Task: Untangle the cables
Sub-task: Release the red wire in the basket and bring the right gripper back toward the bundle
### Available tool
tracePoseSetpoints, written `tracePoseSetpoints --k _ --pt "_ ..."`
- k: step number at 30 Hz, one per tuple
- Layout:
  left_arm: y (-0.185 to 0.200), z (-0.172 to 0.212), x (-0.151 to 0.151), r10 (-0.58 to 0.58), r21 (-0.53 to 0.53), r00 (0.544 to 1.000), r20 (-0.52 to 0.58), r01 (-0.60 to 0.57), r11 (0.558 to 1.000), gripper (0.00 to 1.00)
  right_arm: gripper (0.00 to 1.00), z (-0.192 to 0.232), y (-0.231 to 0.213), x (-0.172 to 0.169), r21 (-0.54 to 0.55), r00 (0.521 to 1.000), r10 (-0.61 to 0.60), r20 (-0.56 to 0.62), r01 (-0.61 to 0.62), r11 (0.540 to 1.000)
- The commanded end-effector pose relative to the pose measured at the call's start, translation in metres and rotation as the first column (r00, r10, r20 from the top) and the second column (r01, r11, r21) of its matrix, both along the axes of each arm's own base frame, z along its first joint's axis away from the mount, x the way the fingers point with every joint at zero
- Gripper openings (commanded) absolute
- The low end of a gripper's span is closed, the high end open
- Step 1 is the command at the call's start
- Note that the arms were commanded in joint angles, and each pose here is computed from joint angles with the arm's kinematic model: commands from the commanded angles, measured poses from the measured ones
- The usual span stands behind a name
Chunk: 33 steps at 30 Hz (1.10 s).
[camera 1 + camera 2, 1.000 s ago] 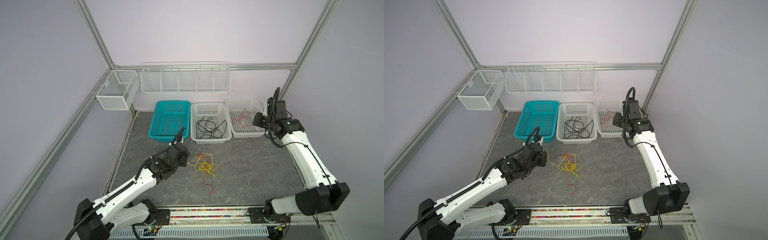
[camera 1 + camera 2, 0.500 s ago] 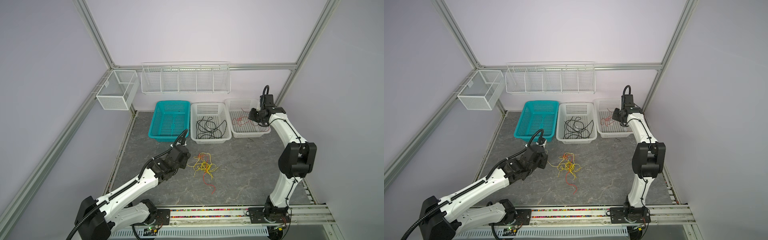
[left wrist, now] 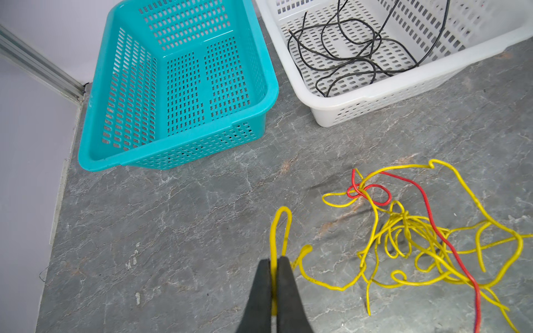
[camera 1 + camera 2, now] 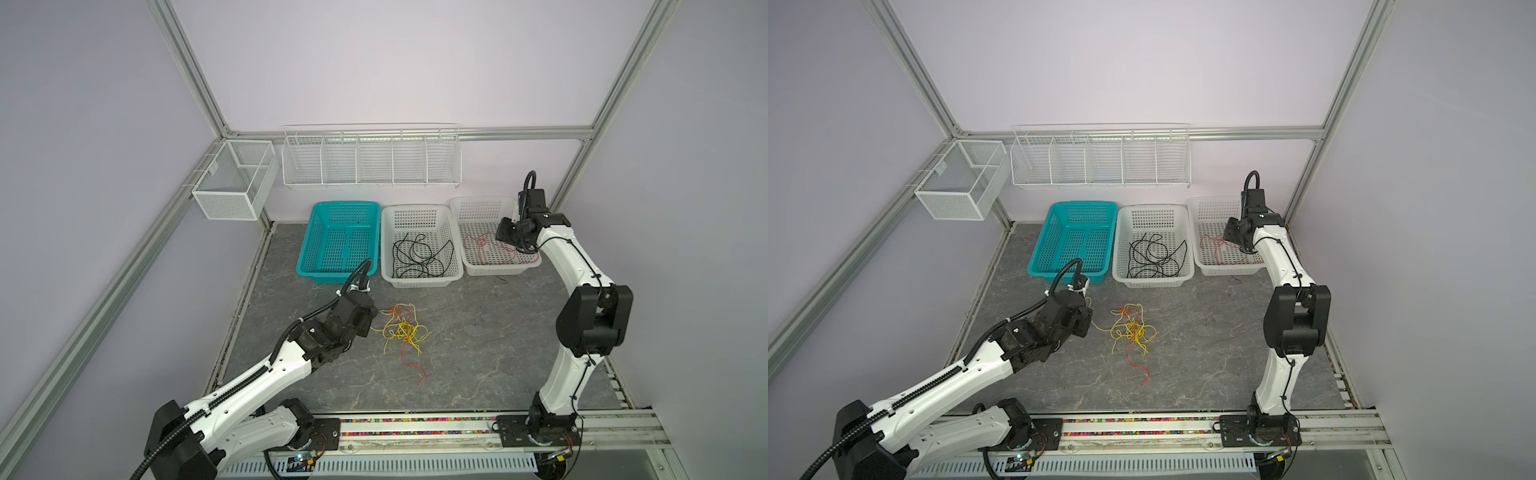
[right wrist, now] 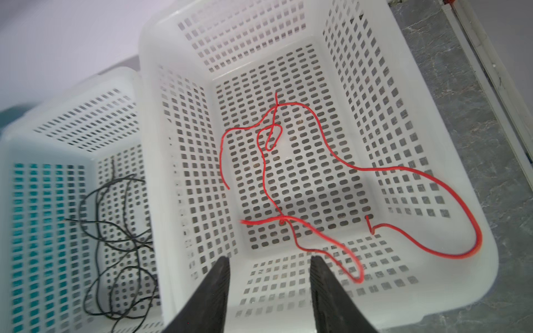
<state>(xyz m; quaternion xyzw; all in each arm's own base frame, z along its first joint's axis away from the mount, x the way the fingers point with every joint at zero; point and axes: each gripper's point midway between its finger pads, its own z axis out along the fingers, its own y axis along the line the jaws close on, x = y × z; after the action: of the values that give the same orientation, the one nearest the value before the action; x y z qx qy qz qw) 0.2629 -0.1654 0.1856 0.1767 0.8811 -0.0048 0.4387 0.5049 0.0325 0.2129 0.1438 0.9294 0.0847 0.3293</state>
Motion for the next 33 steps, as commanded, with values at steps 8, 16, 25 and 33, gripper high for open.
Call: tracePoseSetpoints --k 8,16,25,33 --pt "0.006 -0.01 -0.031 -0.038 0.007 0.989 -0.141 0.04 0.999 0.0 0.54 0.077 0.047 -0.073 0.053 0.988 0.087 0.125 -0.094 0.994" --pt "-0.006 -0.012 -0.044 -0.135 -0.112 0.984 -0.117 0.122 0.986 0.0 0.54 0.045 0.185 -0.192 0.242 0.849 0.504 0.16 -0.529 0.814" --pt "-0.006 -0.02 -0.048 -0.149 -0.108 0.979 -0.137 0.135 0.985 0.0 0.54 -0.042 0.25 -0.303 0.201 0.666 0.745 0.032 -0.735 0.648" --pt "-0.007 -0.023 -0.049 -0.153 -0.107 0.978 -0.144 0.138 0.985 0.0 0.53 -0.084 0.276 -0.358 0.16 0.595 0.803 -0.014 -0.792 0.589"
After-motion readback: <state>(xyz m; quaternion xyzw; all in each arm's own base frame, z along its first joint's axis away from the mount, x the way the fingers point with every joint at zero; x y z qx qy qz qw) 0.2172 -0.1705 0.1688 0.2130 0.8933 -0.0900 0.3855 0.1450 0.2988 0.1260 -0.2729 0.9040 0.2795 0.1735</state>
